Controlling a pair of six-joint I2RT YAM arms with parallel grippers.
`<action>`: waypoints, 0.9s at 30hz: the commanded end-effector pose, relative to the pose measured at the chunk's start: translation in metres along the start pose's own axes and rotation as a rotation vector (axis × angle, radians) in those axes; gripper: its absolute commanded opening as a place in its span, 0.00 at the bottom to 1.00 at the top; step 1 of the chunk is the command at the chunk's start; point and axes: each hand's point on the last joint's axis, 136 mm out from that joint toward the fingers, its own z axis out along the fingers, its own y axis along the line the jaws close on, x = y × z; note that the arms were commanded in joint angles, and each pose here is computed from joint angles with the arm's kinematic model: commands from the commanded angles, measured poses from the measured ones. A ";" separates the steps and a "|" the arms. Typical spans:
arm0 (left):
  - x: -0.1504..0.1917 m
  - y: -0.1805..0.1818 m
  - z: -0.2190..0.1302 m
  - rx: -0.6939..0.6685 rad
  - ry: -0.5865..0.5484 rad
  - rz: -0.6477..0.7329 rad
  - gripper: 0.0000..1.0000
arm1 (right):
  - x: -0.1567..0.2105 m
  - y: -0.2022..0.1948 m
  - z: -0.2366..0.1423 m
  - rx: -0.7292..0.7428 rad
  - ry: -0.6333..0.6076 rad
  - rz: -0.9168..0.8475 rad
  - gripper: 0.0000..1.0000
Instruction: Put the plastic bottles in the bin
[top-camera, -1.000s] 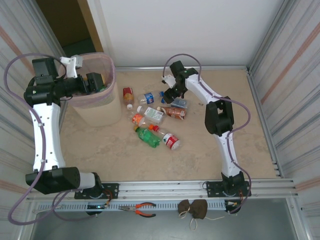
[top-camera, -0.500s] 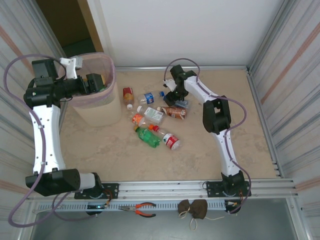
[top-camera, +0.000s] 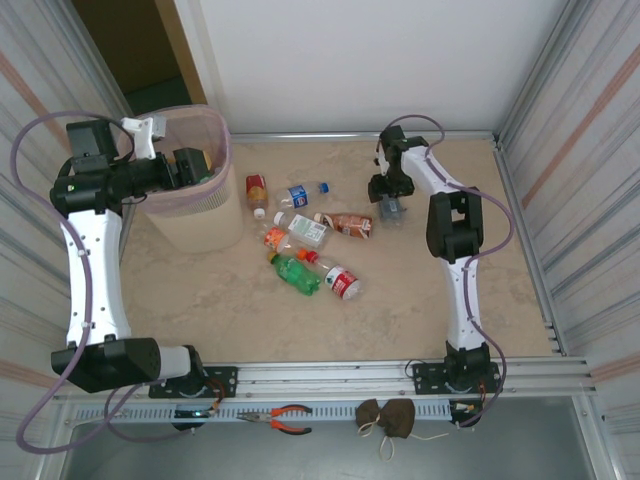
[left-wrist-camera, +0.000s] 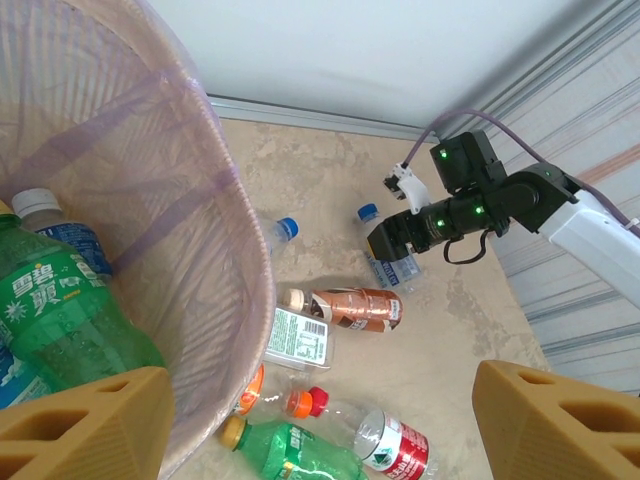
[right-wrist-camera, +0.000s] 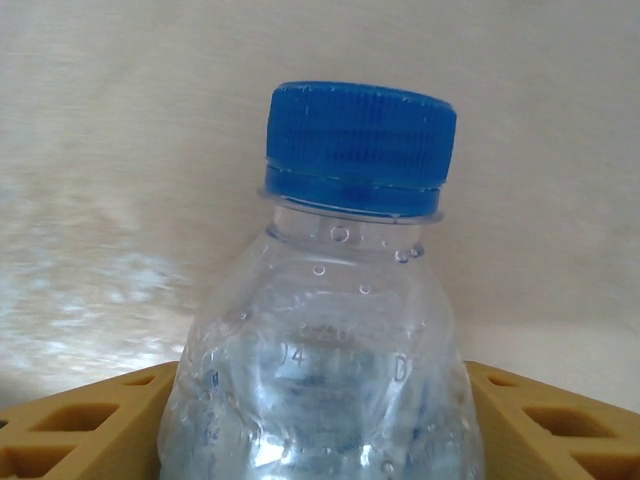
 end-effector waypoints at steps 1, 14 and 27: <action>-0.002 -0.014 -0.007 0.036 -0.025 0.022 0.78 | 0.010 -0.007 -0.017 0.053 0.025 0.056 0.67; -0.001 -0.016 -0.008 0.039 -0.026 0.021 0.79 | -0.005 -0.009 -0.007 0.037 0.035 0.134 0.70; 0.001 -0.016 -0.008 0.039 -0.025 0.018 0.78 | -0.008 -0.013 -0.002 0.061 0.035 0.122 0.59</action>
